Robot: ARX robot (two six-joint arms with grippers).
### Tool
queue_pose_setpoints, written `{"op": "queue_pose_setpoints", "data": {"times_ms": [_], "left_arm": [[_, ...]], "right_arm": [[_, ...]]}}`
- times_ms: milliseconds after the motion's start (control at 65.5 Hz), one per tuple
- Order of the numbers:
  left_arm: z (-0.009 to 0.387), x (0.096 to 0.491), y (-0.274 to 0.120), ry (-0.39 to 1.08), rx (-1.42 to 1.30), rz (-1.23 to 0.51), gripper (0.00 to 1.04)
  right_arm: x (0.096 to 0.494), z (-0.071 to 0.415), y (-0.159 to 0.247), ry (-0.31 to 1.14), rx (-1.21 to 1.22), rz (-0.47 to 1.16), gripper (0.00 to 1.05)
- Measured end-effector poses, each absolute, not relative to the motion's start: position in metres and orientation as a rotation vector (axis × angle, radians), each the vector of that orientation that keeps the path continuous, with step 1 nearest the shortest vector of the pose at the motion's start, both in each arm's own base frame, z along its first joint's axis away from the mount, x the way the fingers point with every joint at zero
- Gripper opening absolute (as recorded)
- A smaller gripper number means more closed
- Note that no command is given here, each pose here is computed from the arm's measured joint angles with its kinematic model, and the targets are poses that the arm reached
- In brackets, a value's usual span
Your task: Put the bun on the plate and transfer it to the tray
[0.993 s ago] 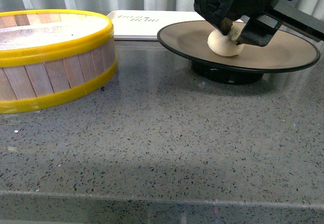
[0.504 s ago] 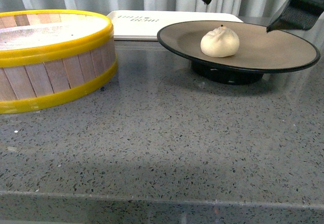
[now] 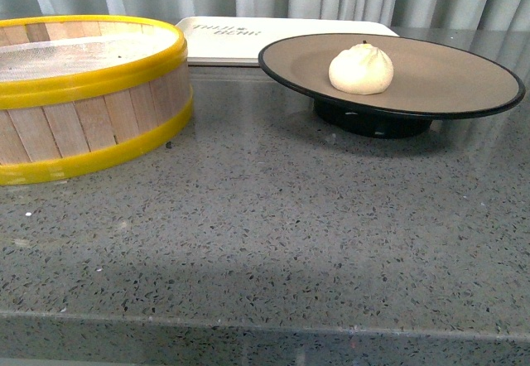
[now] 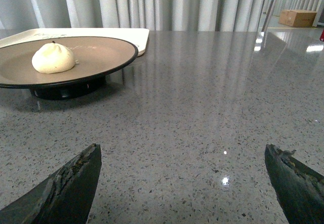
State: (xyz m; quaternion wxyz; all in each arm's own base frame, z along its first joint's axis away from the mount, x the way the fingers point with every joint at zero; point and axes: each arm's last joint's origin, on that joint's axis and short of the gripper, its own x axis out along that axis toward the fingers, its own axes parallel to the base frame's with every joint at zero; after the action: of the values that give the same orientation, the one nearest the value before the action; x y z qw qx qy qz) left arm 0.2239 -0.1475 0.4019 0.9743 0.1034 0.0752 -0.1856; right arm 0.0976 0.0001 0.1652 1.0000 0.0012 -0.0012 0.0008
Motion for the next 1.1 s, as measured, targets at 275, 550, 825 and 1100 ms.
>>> {"op": "queue_pose_setpoints", "data": {"times_ms": [275,550,825,1100], "left_arm": [[0.361,0.189,-0.076,-0.024,0.031,-0.041,0.73],[0.265,0.161,-0.033,0.009,0.008,-0.016,0.17],[0.224,0.142,-0.016,0.009,0.0,-0.006,0.04],[0.202,0.13,-0.003,0.002,-0.002,-0.016,0.04]], "right_arm": [[0.098,0.165,0.0,-0.002,0.002,0.002,0.96],[0.098,0.165,0.0,-0.002,0.002,0.0,0.96],[0.098,0.165,0.0,-0.002,0.002,0.002,0.96],[0.098,0.165,0.0,-0.002,0.002,0.002,0.96]]}}
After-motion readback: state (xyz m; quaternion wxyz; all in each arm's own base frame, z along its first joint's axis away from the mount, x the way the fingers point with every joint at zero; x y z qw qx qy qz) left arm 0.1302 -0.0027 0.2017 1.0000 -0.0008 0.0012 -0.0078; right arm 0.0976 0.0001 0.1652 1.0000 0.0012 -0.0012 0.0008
